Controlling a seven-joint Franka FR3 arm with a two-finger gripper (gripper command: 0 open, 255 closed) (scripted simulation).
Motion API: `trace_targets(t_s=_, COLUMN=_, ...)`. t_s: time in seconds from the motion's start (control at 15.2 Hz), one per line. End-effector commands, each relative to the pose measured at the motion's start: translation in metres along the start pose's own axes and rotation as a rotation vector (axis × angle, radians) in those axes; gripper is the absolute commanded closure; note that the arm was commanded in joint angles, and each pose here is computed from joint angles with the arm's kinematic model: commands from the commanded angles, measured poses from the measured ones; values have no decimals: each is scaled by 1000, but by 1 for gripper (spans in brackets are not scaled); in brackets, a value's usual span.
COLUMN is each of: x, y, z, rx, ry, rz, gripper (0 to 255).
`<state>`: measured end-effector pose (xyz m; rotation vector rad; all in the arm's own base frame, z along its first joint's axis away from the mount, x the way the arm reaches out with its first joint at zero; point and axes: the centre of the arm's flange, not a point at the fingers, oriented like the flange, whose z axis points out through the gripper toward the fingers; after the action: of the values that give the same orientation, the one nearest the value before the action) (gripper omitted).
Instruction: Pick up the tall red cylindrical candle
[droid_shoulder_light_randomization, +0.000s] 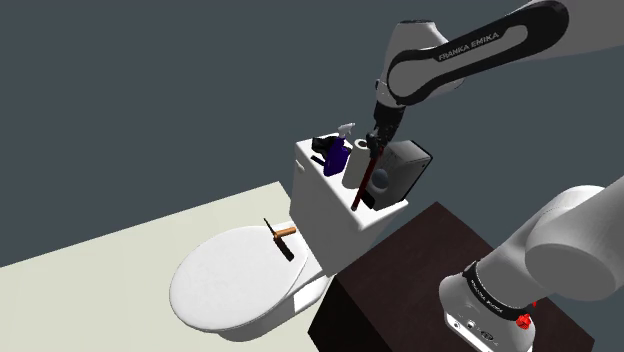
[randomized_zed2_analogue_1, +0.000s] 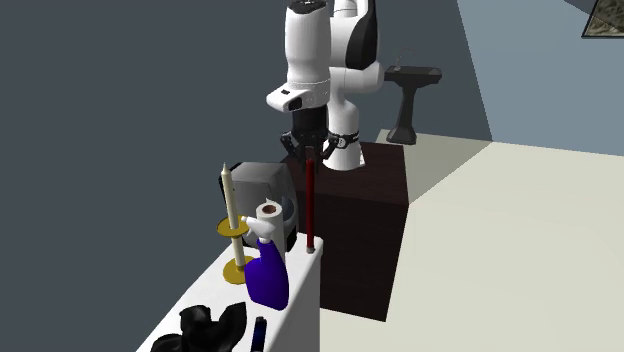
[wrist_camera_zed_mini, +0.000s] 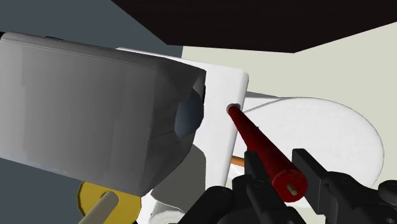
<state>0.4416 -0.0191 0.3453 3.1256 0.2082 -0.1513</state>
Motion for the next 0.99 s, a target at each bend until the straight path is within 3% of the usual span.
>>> trace_targets(t_s=0.0, x=-1, y=0, z=-8, rx=0, ry=0, rz=0, gripper=255)
trace_targets(t_s=0.92, x=-8, y=0, z=-77, rx=0, ry=0, rz=0, gripper=255)
